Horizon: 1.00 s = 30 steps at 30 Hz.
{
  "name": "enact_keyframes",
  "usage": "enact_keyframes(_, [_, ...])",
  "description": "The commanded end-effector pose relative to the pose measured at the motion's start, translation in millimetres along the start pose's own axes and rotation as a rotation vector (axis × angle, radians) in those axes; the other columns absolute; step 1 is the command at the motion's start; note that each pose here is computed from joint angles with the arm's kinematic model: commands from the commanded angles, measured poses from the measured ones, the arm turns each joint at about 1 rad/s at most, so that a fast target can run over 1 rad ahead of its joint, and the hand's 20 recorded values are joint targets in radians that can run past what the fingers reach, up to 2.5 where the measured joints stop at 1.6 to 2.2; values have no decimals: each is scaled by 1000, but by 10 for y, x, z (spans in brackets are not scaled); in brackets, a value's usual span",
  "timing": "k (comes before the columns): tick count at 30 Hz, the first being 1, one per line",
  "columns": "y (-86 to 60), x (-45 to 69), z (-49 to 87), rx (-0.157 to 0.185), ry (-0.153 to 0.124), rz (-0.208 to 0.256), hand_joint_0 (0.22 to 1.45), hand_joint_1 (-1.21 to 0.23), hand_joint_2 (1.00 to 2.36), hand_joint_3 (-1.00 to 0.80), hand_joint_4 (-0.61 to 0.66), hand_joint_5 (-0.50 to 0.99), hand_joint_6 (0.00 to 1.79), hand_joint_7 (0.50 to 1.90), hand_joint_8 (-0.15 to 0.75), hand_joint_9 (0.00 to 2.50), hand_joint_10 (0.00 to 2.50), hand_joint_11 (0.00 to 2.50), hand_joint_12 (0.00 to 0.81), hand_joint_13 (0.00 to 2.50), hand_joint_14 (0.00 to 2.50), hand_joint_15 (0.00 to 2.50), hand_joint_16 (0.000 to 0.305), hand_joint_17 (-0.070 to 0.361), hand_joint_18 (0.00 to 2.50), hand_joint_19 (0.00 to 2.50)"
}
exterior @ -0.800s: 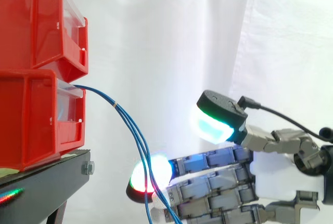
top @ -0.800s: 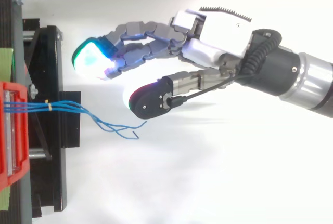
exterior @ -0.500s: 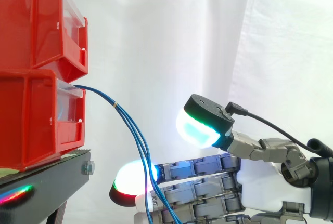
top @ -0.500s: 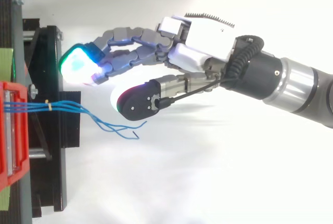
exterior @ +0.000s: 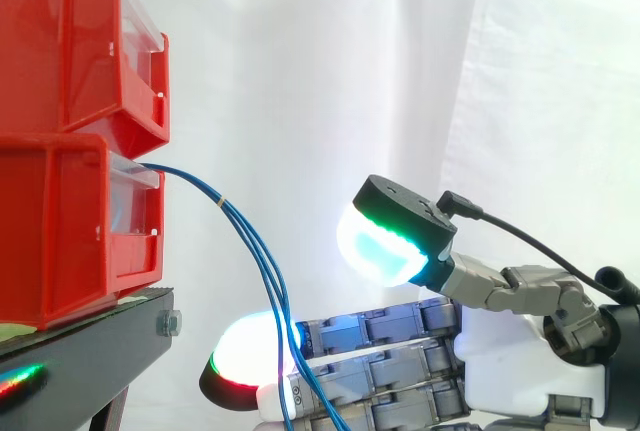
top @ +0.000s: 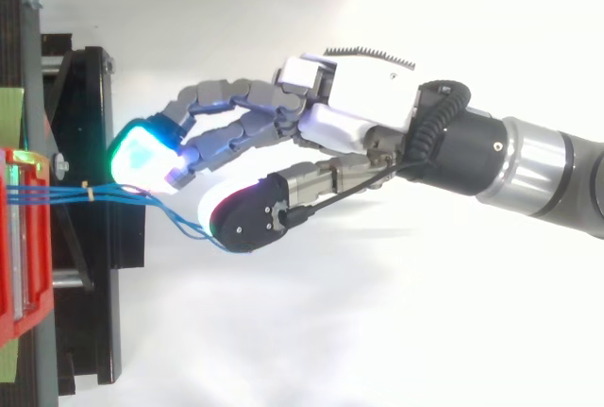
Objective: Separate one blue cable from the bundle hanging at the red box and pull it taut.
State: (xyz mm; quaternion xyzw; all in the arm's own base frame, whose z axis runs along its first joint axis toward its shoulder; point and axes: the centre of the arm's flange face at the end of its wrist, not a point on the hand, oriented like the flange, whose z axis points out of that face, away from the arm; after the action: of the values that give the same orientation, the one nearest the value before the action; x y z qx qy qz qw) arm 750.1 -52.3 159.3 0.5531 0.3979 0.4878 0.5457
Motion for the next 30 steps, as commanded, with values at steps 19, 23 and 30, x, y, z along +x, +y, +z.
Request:
enact_keyframes(19, [54, 193, 9, 41, 86, -3, 558, -665, 1004, -441, 262, -137, 503, 1018, 269, 501, 8, 261, 319, 658, 13, 372, 40, 90, 662, 519])
enact_keyframes(23, [88, 198, 11, 37, 88, -1, 572, -649, 1006, -435, 261, -131, 503, 1029, 266, 503, 8, 264, 316, 668, 15, 386, 39, 88, 676, 537])
enact_keyframes(30, [228, 136, 7, 41, 91, -8, 577, -651, 1006, -432, 262, -128, 503, 1037, 264, 509, 8, 268, 313, 683, 14, 394, 39, 88, 682, 545])
